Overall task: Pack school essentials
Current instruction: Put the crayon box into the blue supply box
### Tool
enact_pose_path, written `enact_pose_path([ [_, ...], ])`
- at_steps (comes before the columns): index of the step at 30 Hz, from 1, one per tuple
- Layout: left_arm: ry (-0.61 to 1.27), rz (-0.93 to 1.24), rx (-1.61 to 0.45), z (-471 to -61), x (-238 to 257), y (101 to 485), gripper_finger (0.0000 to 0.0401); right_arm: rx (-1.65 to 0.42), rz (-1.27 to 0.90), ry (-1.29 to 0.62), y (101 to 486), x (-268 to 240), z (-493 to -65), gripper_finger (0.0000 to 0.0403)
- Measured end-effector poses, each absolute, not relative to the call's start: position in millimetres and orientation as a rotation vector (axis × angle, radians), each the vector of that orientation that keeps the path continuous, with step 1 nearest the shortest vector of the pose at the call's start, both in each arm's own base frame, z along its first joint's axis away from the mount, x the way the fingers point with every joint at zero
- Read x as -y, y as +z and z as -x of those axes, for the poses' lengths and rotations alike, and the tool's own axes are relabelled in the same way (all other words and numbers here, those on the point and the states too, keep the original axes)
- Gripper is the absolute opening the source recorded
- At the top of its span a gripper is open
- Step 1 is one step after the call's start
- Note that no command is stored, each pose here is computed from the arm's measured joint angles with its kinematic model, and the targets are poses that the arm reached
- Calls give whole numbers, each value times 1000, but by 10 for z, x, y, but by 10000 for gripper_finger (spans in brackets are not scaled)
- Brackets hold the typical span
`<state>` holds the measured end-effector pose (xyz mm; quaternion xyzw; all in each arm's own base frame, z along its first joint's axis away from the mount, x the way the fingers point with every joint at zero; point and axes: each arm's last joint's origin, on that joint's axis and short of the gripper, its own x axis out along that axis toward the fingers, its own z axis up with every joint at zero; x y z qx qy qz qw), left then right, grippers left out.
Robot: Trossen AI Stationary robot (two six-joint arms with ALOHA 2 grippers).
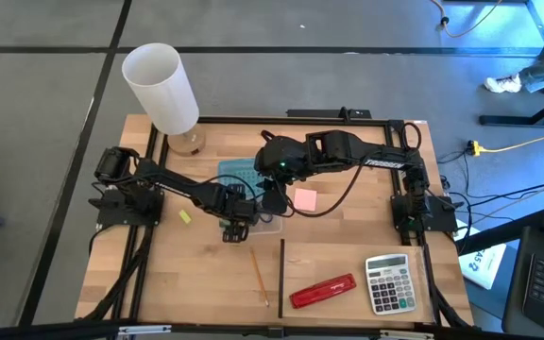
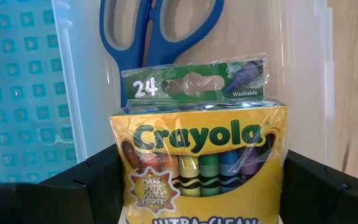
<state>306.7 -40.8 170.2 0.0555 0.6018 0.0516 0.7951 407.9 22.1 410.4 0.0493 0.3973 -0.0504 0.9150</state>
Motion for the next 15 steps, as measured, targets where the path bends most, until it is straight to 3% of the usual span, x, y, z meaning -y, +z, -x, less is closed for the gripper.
enact_pose_path([
  [15, 87, -103, -1300, -3077, 421, 1675, 312, -818, -101, -103, 4104, -223, -4079, 141],
])
